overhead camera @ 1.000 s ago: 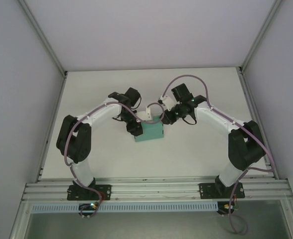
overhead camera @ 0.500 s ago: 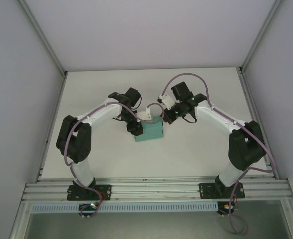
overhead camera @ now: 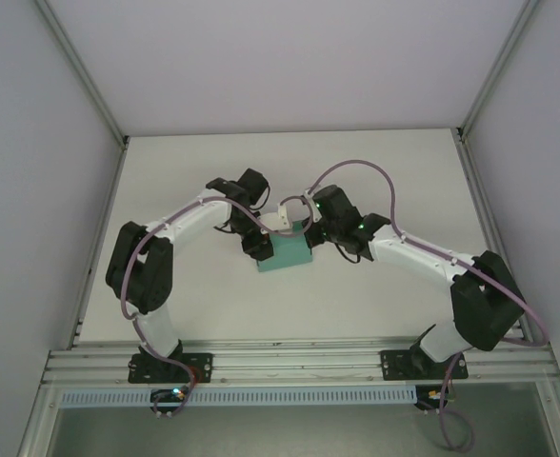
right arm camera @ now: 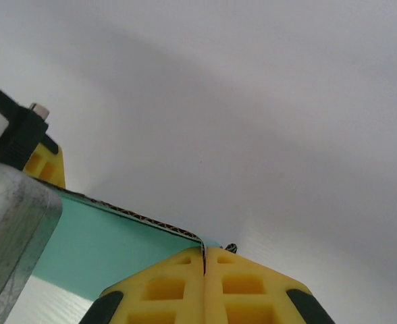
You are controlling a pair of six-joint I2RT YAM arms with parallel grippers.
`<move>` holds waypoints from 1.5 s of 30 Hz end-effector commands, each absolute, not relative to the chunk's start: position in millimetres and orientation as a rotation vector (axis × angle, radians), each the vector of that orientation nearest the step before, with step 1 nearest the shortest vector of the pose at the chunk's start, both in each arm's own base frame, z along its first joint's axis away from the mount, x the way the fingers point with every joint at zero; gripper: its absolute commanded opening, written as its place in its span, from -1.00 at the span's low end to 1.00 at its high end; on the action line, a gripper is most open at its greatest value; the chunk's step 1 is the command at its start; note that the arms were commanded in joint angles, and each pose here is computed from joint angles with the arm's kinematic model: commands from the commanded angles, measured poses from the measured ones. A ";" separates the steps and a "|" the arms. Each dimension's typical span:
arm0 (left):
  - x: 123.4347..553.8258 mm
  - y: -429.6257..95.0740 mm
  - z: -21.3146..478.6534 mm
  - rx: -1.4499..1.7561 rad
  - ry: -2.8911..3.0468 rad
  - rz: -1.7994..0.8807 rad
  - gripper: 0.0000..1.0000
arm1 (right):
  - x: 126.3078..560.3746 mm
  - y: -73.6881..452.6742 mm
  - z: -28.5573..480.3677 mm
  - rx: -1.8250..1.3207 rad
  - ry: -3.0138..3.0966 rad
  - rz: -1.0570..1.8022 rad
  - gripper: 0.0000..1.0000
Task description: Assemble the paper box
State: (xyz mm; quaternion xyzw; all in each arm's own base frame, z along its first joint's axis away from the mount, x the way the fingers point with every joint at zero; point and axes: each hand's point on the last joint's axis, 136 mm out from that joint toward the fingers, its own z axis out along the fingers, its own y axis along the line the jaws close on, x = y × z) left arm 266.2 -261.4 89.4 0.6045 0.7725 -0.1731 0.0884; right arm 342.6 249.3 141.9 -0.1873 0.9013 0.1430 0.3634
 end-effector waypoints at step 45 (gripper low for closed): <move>260.6 -261.2 79.3 1.811 2.283 -0.408 -0.24 | 286.5 208.9 46.6 -0.436 2.409 0.176 -1.00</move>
